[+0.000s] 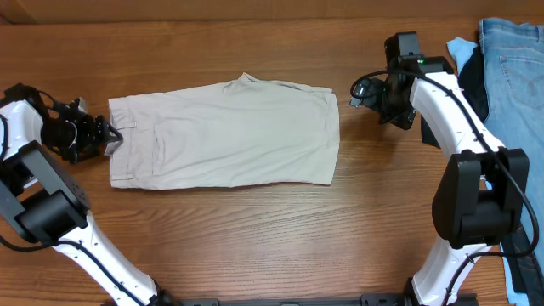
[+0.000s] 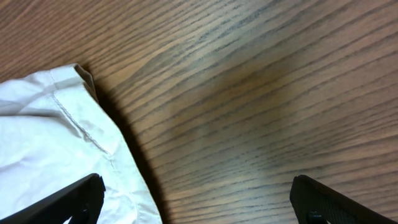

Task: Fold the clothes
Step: 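Grasp the left end of the beige trousers with the left gripper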

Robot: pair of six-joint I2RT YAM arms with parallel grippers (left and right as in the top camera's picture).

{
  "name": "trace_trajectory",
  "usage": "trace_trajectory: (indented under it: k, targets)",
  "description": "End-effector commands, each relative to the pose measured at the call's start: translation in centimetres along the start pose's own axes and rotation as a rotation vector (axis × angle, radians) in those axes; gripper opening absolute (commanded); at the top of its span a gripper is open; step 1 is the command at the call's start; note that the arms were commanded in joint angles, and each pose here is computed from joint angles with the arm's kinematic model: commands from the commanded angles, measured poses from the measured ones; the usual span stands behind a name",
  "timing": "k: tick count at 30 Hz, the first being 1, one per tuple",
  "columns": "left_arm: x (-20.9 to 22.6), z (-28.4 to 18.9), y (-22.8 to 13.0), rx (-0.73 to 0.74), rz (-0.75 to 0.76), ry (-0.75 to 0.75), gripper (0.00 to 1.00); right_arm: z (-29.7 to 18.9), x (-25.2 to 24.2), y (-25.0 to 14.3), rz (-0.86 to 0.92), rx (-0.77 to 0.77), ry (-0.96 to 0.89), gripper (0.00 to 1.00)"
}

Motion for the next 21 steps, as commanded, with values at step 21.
trace_trajectory:
  k: [21]
  targets:
    - [-1.4,8.8,-2.6,0.225,0.062,-0.095,0.51,-0.7,1.2,0.5,-0.014,-0.020,0.070,1.00]
Point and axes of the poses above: each gripper's point midway between its finger pads, its own z axis out along the fingers, its own x axis along the line the jaws close on, y = z × x, the point moved 4 cm from there along -z, back along the fingers, and after that the axes turned 15 degrees about -z, right-handed, at the moved point
